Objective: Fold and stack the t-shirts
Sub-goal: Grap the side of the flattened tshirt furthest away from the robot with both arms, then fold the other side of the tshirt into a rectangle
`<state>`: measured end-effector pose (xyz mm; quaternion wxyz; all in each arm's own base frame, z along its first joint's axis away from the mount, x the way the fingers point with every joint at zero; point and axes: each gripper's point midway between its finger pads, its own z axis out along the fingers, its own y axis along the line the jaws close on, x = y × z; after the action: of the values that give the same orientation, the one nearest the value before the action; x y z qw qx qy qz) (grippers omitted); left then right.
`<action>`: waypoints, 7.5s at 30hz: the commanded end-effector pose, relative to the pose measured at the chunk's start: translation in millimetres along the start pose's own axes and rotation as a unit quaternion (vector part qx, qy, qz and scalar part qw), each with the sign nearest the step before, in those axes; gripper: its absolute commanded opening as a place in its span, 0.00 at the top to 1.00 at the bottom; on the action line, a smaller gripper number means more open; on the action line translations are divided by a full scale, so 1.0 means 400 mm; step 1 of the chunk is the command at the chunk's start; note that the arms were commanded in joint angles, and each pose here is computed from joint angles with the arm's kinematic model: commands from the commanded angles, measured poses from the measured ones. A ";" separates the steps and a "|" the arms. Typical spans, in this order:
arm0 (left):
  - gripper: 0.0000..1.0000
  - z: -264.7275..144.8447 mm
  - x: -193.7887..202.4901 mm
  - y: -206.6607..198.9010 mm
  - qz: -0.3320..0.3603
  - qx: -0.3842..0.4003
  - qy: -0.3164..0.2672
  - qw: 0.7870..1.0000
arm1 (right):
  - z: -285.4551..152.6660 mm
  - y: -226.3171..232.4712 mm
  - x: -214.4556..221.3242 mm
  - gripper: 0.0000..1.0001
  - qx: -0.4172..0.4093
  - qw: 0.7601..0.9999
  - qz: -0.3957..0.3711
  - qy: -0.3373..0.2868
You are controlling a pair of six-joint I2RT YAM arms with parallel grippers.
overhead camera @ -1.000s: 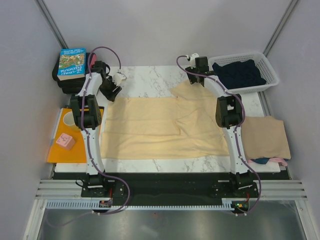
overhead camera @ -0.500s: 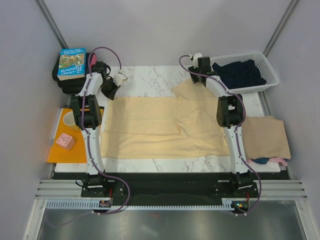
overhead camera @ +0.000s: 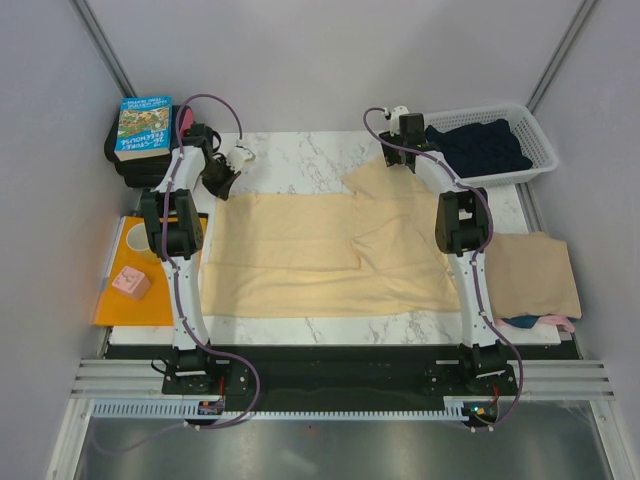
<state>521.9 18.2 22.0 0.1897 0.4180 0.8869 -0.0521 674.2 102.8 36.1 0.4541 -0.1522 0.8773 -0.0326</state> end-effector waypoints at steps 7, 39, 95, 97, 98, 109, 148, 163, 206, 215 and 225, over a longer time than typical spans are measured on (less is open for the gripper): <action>0.98 -0.021 0.000 -0.035 -0.005 0.017 0.001 1.000 | -0.032 0.096 0.088 0.32 -0.102 0.993 0.017 0.060; 0.98 -0.039 -0.062 -0.037 0.049 -0.004 0.001 0.999 | -0.140 0.155 0.158 0.49 -0.270 0.955 0.026 0.120; 0.98 -0.277 -0.077 -0.113 0.115 -0.147 -0.072 0.980 | -0.561 -0.039 -0.018 1.00 -0.172 0.959 -0.226 0.019; 0.98 -0.277 -0.059 -0.111 0.113 -0.155 -0.065 0.979 | -0.586 -0.024 0.049 1.00 -0.193 0.950 -0.243 0.045; 0.98 -0.282 -0.058 -0.101 0.110 -0.163 -0.068 0.978 | -0.612 -0.028 0.051 1.00 -0.193 0.948 -0.250 0.043; 0.98 -0.280 -0.045 -0.072 0.119 -0.190 -0.056 0.973 | -0.707 -0.051 0.243 1.00 -0.214 0.914 -0.321 0.122; 0.98 -0.275 0.106 -0.062 0.178 -0.202 0.013 0.963 | -0.915 -0.076 0.442 1.00 -0.354 0.776 -0.472 0.222; 0.98 -0.243 0.151 -0.089 0.216 -0.178 0.036 0.960 | -0.983 -0.040 0.514 1.00 -0.400 0.723 -0.510 0.238; 0.98 -0.248 0.169 -0.315 0.256 -0.035 -0.049 0.965 | -0.944 0.045 0.508 1.00 -0.416 0.676 -0.566 0.222; 0.98 -0.244 0.173 -0.284 0.265 -0.049 -0.030 0.963 | -0.946 0.069 0.516 1.00 -0.429 0.648 -0.587 0.226; 0.98 -0.236 0.184 -0.265 0.279 -0.055 -0.013 0.959 | -0.994 0.056 0.545 1.00 -0.452 0.603 -0.615 0.233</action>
<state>353.6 16.1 63.8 0.2256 0.6221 0.7497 0.0126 244.2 31.6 85.7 -0.0042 -0.8091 0.5851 0.0547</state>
